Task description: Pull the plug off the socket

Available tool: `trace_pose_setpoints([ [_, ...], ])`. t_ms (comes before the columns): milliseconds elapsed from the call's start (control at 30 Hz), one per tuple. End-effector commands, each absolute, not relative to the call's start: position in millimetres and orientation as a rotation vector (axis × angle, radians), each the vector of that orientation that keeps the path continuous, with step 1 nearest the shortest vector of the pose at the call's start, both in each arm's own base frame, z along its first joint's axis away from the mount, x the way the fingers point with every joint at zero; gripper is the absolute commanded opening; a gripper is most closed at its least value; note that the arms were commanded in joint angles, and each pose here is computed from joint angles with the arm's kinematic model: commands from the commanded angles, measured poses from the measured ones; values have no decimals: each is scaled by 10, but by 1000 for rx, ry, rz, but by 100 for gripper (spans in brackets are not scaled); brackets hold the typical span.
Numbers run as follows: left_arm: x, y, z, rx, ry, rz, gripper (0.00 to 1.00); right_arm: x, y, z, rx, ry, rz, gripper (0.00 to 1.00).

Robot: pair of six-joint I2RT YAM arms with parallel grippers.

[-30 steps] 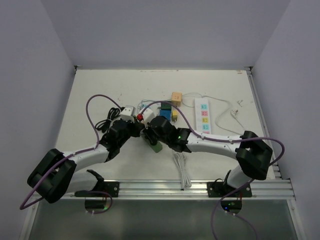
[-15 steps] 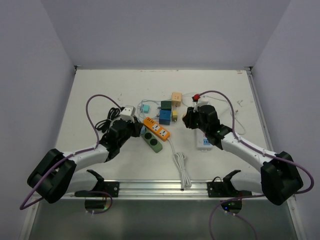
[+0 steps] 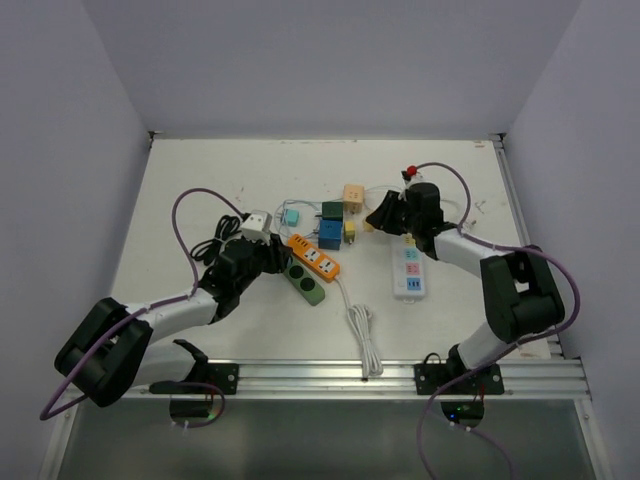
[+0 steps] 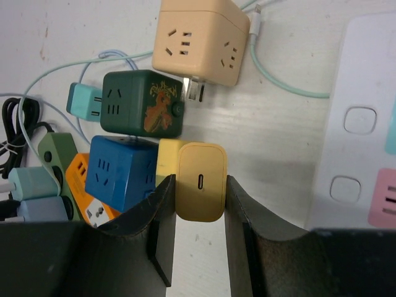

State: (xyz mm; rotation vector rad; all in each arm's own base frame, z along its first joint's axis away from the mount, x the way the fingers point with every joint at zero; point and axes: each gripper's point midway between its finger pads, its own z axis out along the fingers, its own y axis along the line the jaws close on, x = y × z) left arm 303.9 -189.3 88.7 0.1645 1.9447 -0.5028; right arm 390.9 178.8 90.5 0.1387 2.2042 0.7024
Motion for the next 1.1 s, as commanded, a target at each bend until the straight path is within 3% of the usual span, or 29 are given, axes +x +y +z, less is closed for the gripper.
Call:
trace_pose_setpoints([
  [0,2910,-1699,503,183,2090,-395,52,4153,1978,1132,111,2131,808,23],
  [233,2917,-1700,489,183,2097,-390,55,4197,2053,902,114,2189,835,36],
  [400,2925,-1674,502,174,2094,-373,56,4197,2032,878,113,2213,820,55],
  [533,2927,-1652,586,156,2067,-375,59,4185,1916,933,152,2230,746,63],
  [800,2905,-1572,811,123,1975,-380,65,4012,1761,1359,133,2166,682,65],
  [1067,2869,-1464,982,74,1896,-378,70,3575,2440,1503,-336,2097,723,63],
])
